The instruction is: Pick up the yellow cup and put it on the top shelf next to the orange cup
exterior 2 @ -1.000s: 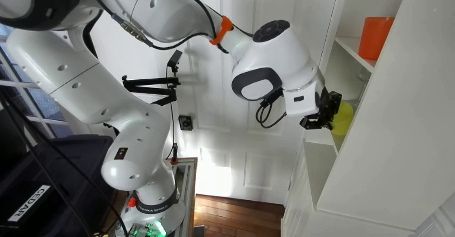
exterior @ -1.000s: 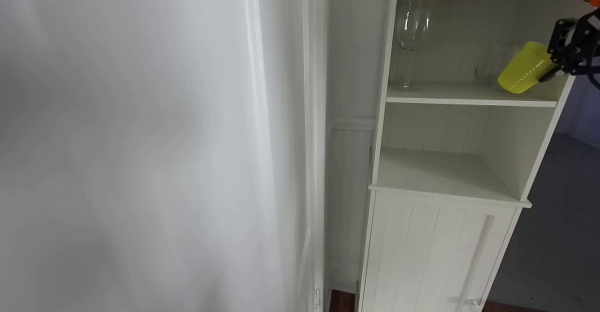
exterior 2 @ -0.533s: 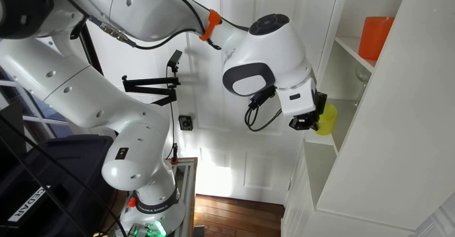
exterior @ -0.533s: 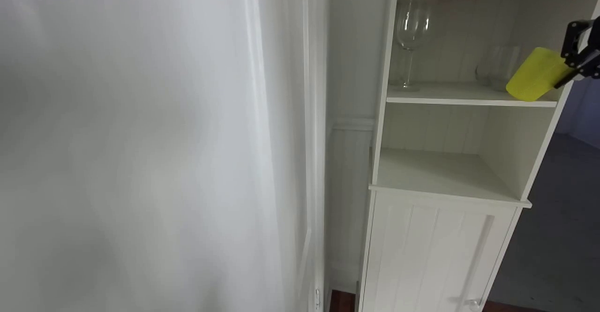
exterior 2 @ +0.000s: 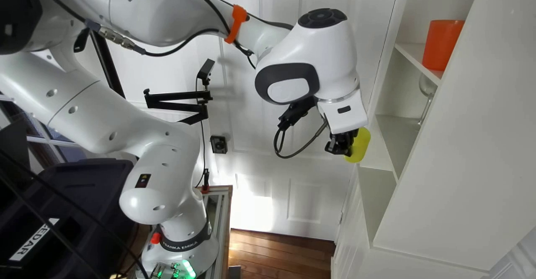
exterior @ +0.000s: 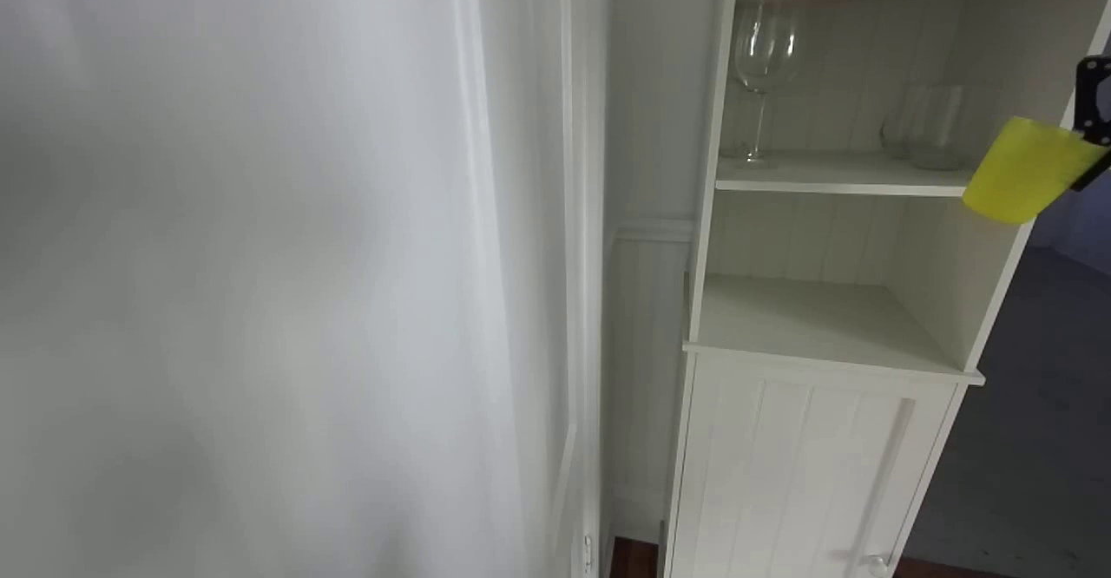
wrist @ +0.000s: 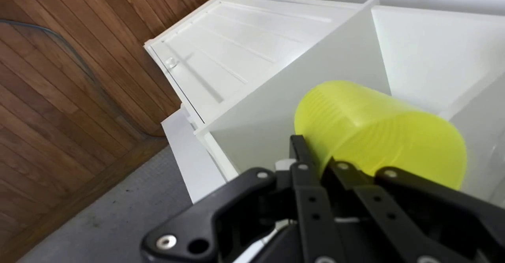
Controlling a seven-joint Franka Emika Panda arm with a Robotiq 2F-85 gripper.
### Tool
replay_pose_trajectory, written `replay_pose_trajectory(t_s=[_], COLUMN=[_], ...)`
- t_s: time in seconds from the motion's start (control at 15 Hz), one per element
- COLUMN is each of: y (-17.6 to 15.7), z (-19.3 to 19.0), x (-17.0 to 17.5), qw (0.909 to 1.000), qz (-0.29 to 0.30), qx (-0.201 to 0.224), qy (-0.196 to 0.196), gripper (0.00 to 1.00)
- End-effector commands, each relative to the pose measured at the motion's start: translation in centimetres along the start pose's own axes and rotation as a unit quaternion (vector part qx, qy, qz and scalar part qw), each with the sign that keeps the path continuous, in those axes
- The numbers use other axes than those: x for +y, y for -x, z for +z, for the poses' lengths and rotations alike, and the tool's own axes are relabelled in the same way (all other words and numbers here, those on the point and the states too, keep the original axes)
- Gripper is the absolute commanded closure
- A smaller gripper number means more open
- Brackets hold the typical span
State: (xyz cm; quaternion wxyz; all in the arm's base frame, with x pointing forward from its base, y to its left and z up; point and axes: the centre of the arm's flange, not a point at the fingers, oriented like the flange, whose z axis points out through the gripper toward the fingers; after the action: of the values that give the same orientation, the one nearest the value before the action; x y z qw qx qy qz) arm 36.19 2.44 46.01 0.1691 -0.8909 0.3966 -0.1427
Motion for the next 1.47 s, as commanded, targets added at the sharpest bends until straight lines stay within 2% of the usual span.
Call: replay_pose_trajectory(t_s=[0.0, 0.33, 0.6, 0.67, 1.0, 1.07, 1.4], y=[1.1, 2.8, 4.6, 3.7, 4.5, 4.6, 4.4], z=[-2.3, -5.7, -9.4, -6.7, -8.5, -9.6, -15.7], x=[0.5, -0.2, -0.9, -1.1, -1.2, -2.0, -6.0], qw=[0.9972, 0.9868, 0.9795, 0.9839, 0.9816, 0.9775, 0.9484], qz=[-0.07, -0.148, -0.186, -0.165, -0.178, -0.205, -0.313], qx=[0.002, 0.021, 0.023, 0.014, 0.018, 0.024, 0.049], qy=[0.025, 0.062, 0.074, 0.068, 0.066, 0.044, 0.009], gripper=[0.99, 0.99, 0.99, 0.96, 0.96, 0.99, 0.99])
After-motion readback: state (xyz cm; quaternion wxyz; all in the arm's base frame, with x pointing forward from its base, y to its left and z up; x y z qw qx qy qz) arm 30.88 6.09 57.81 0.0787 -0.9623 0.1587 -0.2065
